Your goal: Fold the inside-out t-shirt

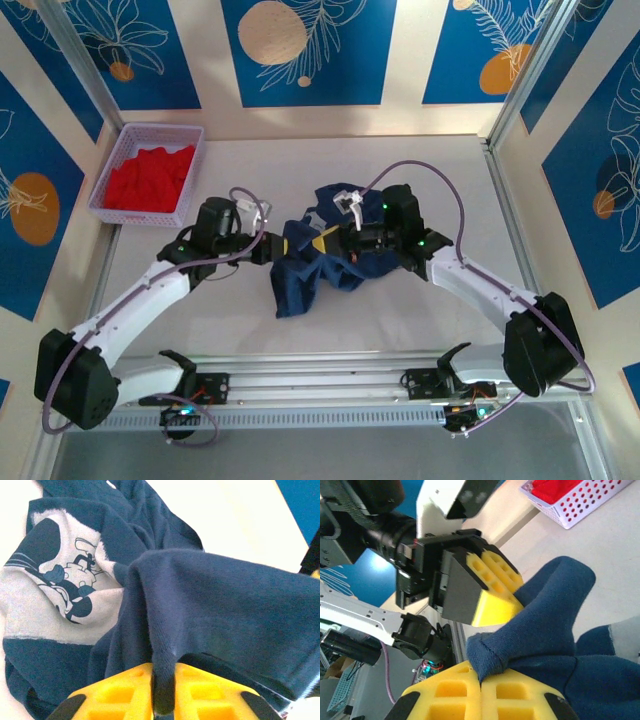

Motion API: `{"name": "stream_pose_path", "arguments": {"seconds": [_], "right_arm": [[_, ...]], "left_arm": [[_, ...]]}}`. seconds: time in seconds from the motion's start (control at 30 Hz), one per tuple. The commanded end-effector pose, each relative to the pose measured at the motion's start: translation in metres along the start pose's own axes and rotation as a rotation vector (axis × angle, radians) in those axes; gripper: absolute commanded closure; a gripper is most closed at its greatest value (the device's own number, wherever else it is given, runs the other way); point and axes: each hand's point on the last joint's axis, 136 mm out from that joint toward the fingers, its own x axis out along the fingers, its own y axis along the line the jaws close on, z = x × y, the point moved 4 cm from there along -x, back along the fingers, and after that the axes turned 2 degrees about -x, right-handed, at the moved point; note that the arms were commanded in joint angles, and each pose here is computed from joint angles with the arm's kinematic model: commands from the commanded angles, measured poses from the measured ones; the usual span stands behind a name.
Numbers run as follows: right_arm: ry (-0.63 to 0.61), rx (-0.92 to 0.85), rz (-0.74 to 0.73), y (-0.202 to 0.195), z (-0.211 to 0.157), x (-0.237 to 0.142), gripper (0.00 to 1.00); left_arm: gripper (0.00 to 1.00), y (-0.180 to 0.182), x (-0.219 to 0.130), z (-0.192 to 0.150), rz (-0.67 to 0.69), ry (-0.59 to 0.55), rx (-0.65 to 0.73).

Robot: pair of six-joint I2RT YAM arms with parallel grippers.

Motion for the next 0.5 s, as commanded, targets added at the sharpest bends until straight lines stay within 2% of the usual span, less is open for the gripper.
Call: {"name": "stream_pose_path", "arguments": {"seconds": [0.0, 0.17, 0.27, 0.33, 0.4, 0.47], "right_arm": [[0.003, -0.032, -0.029, 0.002, 0.002, -0.005, 1.0], [0.004, -0.038, -0.017, 0.004, 0.003, -0.005, 1.0], [0.005, -0.037, -0.02, 0.004, 0.002, -0.005, 1.0], [0.008, -0.025, -0.058, -0.001, 0.0, -0.006, 1.0], [0.01, 0.015, -0.18, -0.016, 0.0, -0.009, 0.99], [0.032, 0.086, -0.395, -0.043, -0.004, -0.015, 0.94]], "left_arm": [[0.89, -0.014, -0.013, 0.008, -0.02, -0.032, 0.063], [0.88, -0.014, -0.015, 0.007, -0.014, -0.027, 0.078], [0.99, -0.015, -0.014, 0.008, -0.023, -0.026, 0.07], [1.0, -0.022, -0.016, 0.011, -0.061, -0.041, 0.055], [1.0, -0.036, -0.023, 0.017, -0.139, -0.074, 0.029], [1.0, -0.055, -0.034, 0.026, -0.239, -0.127, 0.012]]}}
